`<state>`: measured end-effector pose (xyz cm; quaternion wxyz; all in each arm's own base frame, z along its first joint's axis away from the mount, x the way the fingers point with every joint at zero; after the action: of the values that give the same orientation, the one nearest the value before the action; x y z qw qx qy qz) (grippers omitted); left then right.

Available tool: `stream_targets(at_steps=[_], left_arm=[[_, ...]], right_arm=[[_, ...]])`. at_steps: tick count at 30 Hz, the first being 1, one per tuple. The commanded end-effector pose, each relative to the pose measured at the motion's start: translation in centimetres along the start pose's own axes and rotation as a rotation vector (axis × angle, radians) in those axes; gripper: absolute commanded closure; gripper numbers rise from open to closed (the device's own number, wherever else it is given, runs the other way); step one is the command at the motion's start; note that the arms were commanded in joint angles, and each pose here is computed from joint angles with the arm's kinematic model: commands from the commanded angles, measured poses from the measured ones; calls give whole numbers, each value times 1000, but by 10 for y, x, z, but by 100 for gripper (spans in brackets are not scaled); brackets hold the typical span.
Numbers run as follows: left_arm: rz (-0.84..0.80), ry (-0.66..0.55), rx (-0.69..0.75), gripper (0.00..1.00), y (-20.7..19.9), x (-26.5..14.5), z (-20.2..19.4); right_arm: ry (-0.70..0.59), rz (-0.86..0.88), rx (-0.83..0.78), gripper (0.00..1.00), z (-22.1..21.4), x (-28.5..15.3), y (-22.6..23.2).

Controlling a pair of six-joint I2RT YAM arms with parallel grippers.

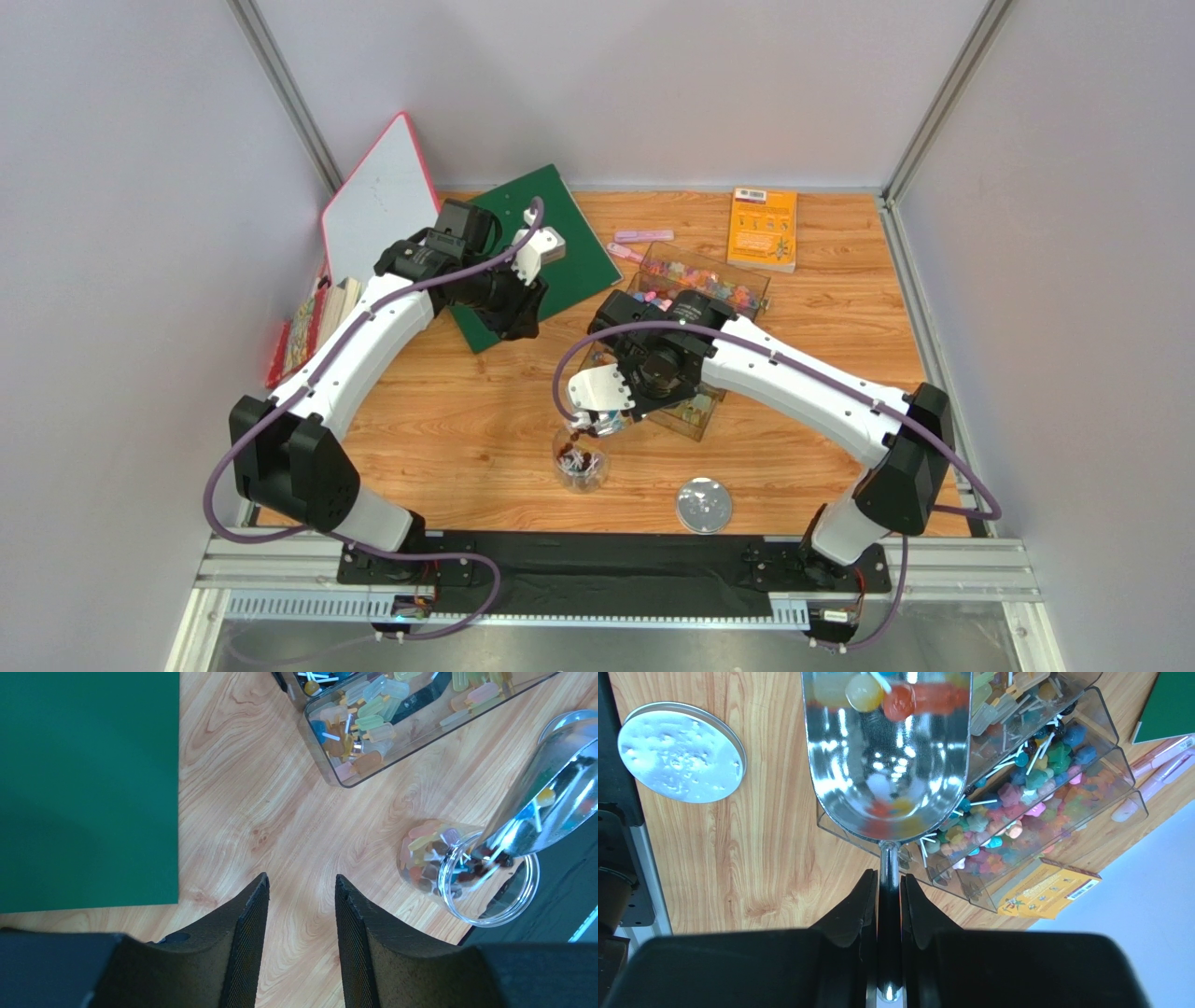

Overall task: Pack the candies
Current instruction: Place the fake candies in the packing bottle.

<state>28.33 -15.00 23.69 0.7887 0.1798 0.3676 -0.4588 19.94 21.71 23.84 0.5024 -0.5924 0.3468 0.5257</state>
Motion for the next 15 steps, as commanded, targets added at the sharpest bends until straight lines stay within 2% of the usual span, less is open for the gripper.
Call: stream_targets(at_steps=[1, 15], left_arm=[[7, -89, 17, 53, -2, -12, 18], [-3, -94, -6, 53, 4, -7, 25]], right_arm=[[134, 25, -23, 100, -20, -17, 13], [184, -49, -59, 100, -28, -27, 18]])
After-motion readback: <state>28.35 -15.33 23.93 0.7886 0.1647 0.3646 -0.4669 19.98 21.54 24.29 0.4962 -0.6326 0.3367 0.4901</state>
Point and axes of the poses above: each gripper's point midway between its finger pads, its own x axis out along the fingers, its own y axis along the line the jaws close on, z = x × y, the point moved 6 cm from there along -x, back along the fingers, and after that the axes turned 5 degrees about x, right-handed, at the moved point
